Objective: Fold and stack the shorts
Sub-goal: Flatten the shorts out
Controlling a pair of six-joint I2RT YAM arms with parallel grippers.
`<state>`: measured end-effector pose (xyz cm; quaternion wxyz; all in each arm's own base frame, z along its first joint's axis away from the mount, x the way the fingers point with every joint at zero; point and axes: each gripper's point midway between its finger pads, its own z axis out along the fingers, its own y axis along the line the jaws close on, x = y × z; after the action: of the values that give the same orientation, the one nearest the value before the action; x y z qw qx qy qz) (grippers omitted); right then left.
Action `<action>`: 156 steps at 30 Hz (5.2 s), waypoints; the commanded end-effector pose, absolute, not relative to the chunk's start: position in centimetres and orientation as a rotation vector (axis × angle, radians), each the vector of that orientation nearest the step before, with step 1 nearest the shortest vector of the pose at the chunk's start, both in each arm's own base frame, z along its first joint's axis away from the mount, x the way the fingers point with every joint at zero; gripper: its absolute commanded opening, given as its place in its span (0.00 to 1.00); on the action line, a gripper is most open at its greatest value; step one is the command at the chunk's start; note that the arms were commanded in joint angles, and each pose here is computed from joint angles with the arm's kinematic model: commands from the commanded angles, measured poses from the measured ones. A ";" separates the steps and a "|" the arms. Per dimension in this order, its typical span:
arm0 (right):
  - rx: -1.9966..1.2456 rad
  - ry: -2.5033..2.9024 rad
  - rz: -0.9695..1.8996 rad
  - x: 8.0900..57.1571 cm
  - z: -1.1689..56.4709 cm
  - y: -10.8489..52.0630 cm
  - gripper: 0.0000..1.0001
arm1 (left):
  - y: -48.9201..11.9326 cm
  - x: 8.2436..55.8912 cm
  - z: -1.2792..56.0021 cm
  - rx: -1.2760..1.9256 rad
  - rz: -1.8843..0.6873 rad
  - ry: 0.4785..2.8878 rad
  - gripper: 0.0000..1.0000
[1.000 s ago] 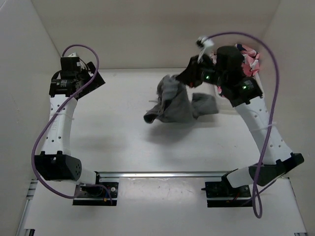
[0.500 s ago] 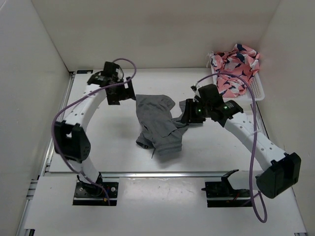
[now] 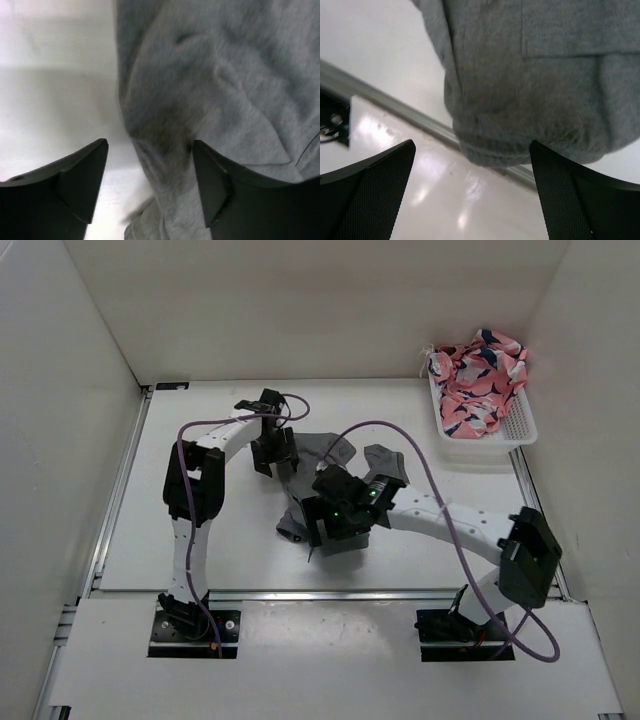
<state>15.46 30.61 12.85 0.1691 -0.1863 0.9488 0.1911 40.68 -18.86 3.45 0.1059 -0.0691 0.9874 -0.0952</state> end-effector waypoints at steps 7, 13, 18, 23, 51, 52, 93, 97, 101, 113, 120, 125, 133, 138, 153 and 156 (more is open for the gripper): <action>-0.395 2.652 0.112 21.1 9.2 29.5 0.28 | -19.4 44.7 6.6 -0.243 -0.308 2.786 0.10; -0.268 2.532 0.027 26.7 13.5 25.2 0.00 | -16.7 47.0 12.6 -0.311 -0.317 2.644 0.10; -0.201 2.331 -0.022 34.3 22.0 20.6 0.00 | -14.0 50.0 22.3 -0.361 -0.405 2.419 0.10; -0.206 2.236 0.074 37.8 27.9 20.4 0.00 | -13.3 50.2 27.9 -0.364 -0.481 2.317 0.10; -0.144 2.492 -0.045 28.4 16.5 13.4 0.00 | -23.1 44.8 4.3 -0.304 -0.410 2.807 0.95; -0.141 2.484 -0.040 28.3 16.7 13.4 0.00 | -23.3 45.2 4.2 -0.303 -0.412 2.804 0.93; -0.214 2.647 0.430 21.3 11.6 22.4 0.70 | -1.0 30.9 18.6 -0.824 -0.298 2.342 0.10; 0.192 2.610 0.795 22.5 12.1 22.9 0.66 | -0.3 30.4 18.6 -0.851 -0.277 2.337 0.10; 0.411 2.611 1.048 20.7 10.6 24.5 0.82 | -0.3 29.9 18.9 -0.851 -0.277 2.337 0.10; 0.752 2.643 1.309 18.9 7.2 29.4 0.82 | -0.1 29.0 19.6 -0.853 -0.258 2.321 0.10; 0.874 2.708 1.252 18.7 3.6 30.6 0.67 | 0.2 28.6 20.1 -0.861 -0.232 2.315 0.10; 0.914 2.677 1.100 21.2 2.9 28.9 0.27 | 0.7 28.4 20.6 -0.873 -0.215 2.298 0.10; 0.584 2.446 0.794 32.9 13.1 22.0 0.00 | -0.1 32.6 23.9 -0.810 -0.316 2.264 0.10; 0.468 2.380 0.580 33.7 18.0 18.1 0.00 | -1.8 33.3 26.7 -0.721 -0.396 2.228 0.10; 0.767 2.595 0.488 18.8 6.8 12.2 0.78 | -8.2 22.3 12.8 -0.755 -0.508 2.572 0.10; 0.766 2.577 0.490 18.2 7.1 11.8 0.79 | -7.6 22.3 12.5 -0.785 -0.463 2.567 0.10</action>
<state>18.34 12.00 6.14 0.1915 0.2617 0.9312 0.1665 21.21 -8.09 11.41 0.1705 -0.2634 0.9343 -0.1694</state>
